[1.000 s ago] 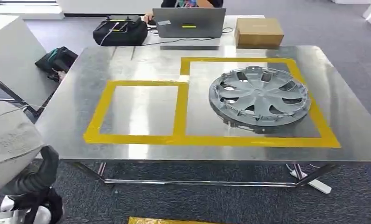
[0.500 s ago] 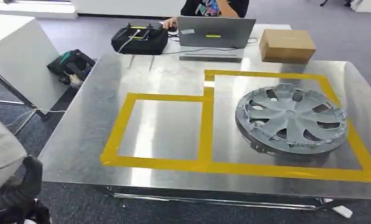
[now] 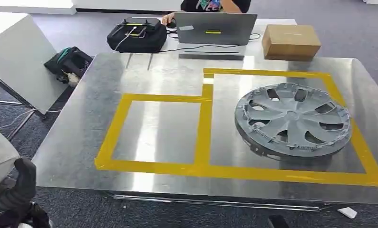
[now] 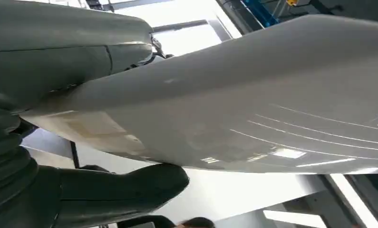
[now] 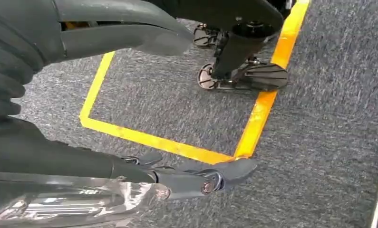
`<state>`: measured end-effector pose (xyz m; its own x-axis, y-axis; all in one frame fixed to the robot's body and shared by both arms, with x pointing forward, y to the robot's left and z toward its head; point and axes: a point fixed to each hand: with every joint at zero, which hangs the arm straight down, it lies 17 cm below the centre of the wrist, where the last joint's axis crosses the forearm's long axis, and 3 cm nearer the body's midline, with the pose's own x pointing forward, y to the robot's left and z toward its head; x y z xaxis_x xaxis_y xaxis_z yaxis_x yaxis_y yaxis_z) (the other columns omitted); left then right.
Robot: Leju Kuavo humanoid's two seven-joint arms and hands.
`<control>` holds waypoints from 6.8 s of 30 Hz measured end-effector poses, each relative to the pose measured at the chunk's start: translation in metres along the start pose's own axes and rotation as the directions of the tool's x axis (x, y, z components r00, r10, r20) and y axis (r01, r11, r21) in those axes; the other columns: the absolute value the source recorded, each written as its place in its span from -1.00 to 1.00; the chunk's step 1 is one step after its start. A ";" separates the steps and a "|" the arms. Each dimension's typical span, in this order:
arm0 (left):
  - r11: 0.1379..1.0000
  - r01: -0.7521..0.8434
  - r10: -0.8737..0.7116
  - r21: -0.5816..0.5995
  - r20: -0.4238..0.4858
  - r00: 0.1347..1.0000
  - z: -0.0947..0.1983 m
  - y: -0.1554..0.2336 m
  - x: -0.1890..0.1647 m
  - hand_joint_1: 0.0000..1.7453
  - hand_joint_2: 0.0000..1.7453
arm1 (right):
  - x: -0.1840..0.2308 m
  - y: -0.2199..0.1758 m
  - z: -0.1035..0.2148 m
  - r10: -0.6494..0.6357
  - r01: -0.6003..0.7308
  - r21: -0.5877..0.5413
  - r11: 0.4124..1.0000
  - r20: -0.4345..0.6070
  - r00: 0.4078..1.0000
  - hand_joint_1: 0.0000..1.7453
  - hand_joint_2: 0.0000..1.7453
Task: Take the parts from the cabinet and place them on the table.
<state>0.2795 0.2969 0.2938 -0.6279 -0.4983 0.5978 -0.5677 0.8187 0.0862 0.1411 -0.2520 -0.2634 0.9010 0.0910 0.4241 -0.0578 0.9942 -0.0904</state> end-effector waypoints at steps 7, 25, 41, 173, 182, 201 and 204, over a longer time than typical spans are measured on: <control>1.000 -0.002 0.002 0.002 -0.002 1.000 0.000 0.000 0.000 1.00 1.00 | 0.000 0.000 0.000 0.000 0.000 -0.001 1.000 0.001 1.000 -1.00 1.00; 0.916 -0.052 0.017 -0.397 -0.091 0.996 0.038 -0.083 -0.035 1.00 1.00 | -0.029 0.005 0.009 -0.031 0.031 0.010 0.999 -0.023 0.999 -1.00 1.00; 0.772 -0.007 -0.138 -0.636 -0.178 0.974 0.067 -0.154 -0.137 1.00 1.00 | -0.022 0.014 0.005 0.041 -0.037 0.054 0.998 -0.074 0.996 -1.00 1.00; 0.874 -0.208 0.091 -0.438 -0.273 0.958 0.097 -0.183 -0.094 -1.00 -1.00 | -0.043 0.022 0.012 0.020 -0.014 0.055 0.998 -0.104 0.994 -1.00 -1.00; 0.855 -0.347 0.305 -0.384 -0.169 0.937 0.058 -0.175 -0.015 -1.00 -1.00 | -0.041 0.022 0.011 0.025 -0.019 0.056 0.998 -0.098 0.995 -1.00 -1.00; 0.399 -0.768 0.835 -0.501 -0.148 0.530 0.002 -0.115 0.116 -1.00 -1.00 | -0.032 0.015 0.009 -0.073 0.075 0.022 0.997 -0.076 0.994 -1.00 -1.00; 0.414 -0.767 0.842 -0.490 -0.114 0.527 -0.008 -0.106 0.119 -1.00 -1.00 | -0.033 0.010 0.009 -0.081 0.082 0.009 0.997 -0.077 0.994 -1.00 -1.00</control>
<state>0.2691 0.1535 0.3616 -0.7484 0.4595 0.4782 0.5078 0.8609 -0.0325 0.1072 -0.2446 -0.2705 0.9331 0.0057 0.3597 0.0120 0.9988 -0.0470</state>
